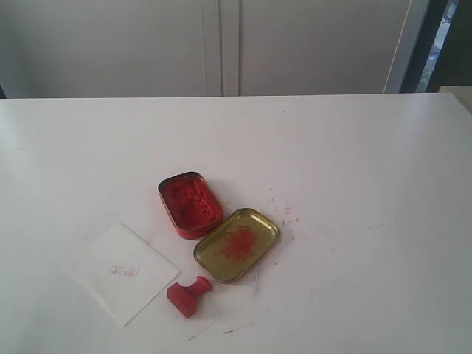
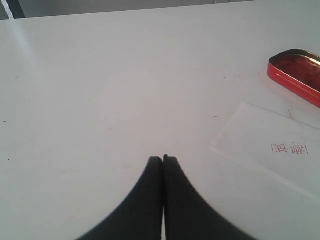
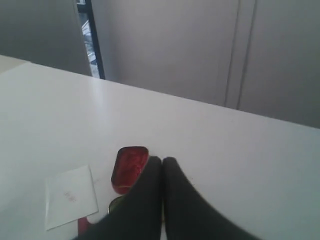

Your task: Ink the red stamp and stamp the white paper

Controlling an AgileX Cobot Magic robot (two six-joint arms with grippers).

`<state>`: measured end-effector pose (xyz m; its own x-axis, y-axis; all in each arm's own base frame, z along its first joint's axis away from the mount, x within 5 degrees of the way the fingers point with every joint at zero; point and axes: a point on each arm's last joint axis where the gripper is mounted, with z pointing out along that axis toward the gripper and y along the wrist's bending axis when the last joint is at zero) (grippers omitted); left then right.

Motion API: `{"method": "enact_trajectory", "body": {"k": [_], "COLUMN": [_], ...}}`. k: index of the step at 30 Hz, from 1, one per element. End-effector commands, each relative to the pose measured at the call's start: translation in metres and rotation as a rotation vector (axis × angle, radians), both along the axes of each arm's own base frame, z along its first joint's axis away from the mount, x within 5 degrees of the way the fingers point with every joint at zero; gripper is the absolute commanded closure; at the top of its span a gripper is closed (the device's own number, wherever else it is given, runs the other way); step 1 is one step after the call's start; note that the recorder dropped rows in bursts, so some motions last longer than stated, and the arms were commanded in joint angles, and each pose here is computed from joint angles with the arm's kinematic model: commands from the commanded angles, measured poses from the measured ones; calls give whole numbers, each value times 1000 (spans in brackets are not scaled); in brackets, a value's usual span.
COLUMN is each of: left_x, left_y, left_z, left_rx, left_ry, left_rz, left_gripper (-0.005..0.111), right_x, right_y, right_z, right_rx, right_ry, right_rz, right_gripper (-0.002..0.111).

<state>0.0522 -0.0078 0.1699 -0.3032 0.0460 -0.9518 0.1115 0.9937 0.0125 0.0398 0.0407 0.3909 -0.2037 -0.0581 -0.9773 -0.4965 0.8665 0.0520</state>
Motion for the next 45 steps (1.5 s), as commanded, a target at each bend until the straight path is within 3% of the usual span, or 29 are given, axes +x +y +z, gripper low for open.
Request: {"method": "enact_trajectory", "body": {"k": [1,11,16,21,26,35,39,45], "left_x": [0,0,0,0,0,0,0,0], "left_y": [0,0,0,0,0,0,0,0], "left_z": [1,1,1,1,1,1,1,1], "left_rx": [-10,-10,-10,-10,-10,-10,-10,-10], "left_ry": [2,2,2,2,2,2,2,2], "left_rz": [5,5,5,5,5,5,5,5], "left_gripper": [107,107,107,107,107,107,107,107], "right_x": [-24,-41,-42,-28,-7,12,15,15], "right_y": [-3,-6,-16,-25,-32,-39,-41,-38], "right_z": [-1,-10,-33,-75,-119,-211,-203,-201], "right_rx": [19,16,-79,-47,-125,-292,-296,-292], "right_ry": [-82,-148,-209,-321,-214,37,-97,-117], "right_rz": [-15,-42,-181,-396,-483,-483,-498,-444], "right_gripper": [108,108,108,108,108,108,108,108]}}
